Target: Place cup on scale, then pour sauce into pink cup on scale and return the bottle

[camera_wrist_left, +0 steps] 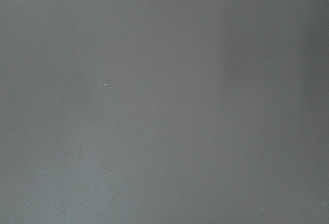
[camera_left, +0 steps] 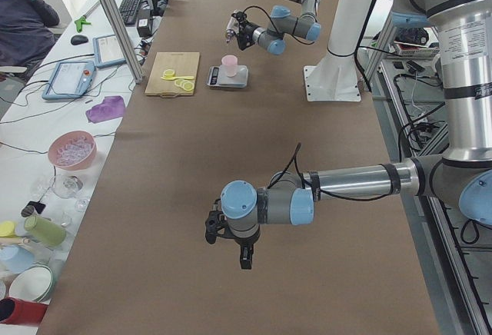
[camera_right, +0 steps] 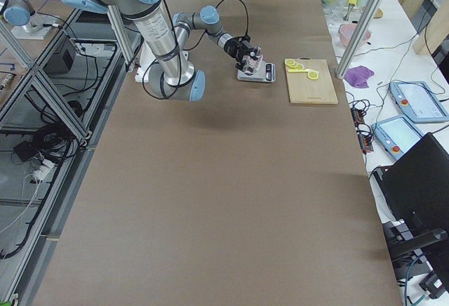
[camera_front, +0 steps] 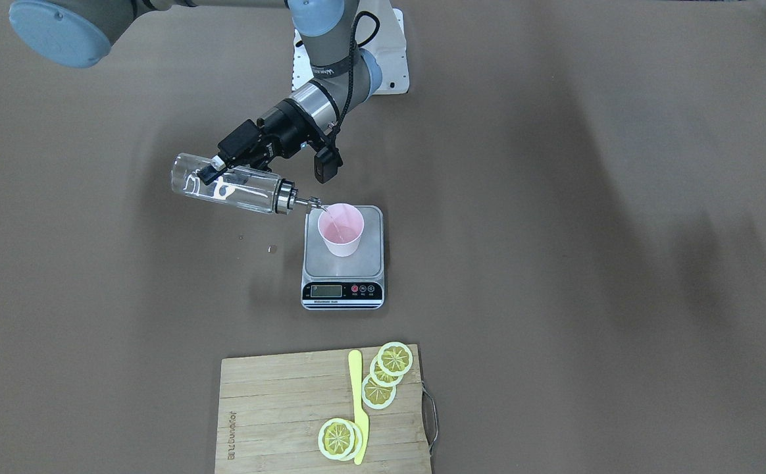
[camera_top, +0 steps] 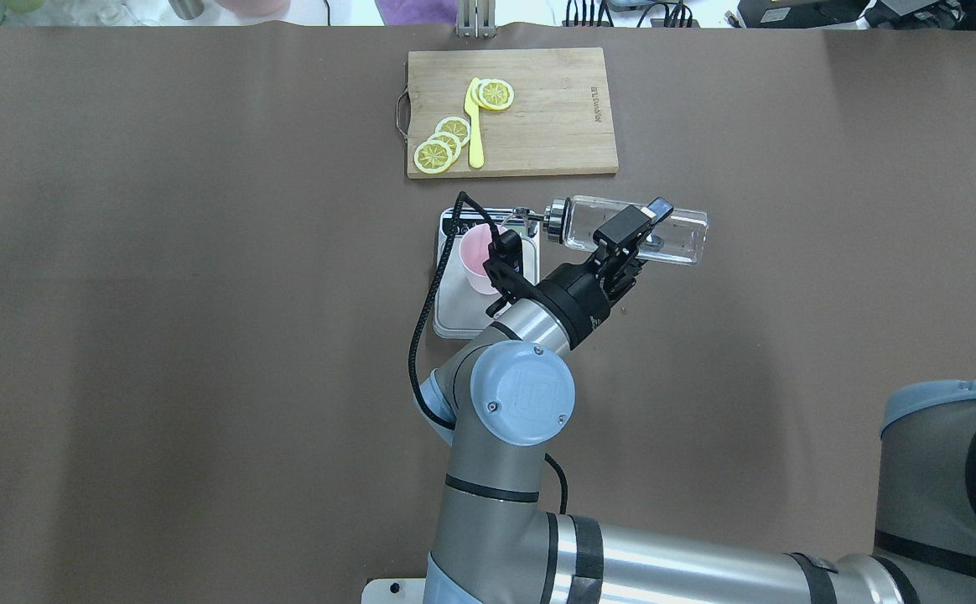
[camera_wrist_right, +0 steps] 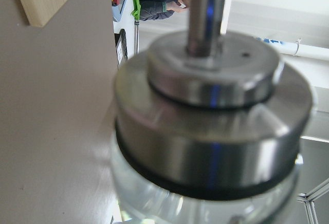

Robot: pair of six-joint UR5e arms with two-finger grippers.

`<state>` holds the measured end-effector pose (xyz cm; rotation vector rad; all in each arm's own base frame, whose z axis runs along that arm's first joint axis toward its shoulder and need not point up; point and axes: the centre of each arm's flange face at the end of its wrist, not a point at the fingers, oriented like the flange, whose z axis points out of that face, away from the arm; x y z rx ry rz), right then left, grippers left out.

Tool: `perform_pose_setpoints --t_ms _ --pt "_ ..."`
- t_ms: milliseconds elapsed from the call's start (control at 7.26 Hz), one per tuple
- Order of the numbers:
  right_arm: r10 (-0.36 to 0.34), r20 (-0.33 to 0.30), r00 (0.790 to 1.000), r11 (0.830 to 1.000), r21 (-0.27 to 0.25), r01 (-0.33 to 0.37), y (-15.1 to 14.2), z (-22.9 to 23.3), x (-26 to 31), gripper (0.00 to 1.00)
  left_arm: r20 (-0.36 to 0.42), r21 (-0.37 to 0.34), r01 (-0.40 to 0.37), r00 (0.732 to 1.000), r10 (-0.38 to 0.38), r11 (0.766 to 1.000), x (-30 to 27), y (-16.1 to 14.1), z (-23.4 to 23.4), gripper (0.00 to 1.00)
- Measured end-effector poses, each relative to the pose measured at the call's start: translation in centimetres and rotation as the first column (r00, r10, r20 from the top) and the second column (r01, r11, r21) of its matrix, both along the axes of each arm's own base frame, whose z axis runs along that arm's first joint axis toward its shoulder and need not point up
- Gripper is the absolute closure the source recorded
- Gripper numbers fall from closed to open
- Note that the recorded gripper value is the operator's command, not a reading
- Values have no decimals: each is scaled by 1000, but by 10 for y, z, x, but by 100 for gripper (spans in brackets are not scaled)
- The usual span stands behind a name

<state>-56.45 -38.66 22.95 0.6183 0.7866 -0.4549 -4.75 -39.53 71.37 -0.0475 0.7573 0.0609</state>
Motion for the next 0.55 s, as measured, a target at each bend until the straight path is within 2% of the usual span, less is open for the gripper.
perform_pose_setpoints --t_ms 551 --pt "7 38 999 1000 11 -7 -1 -2 -2 100 -1 8 -1 1000 1 1000 1 -2 -3 2"
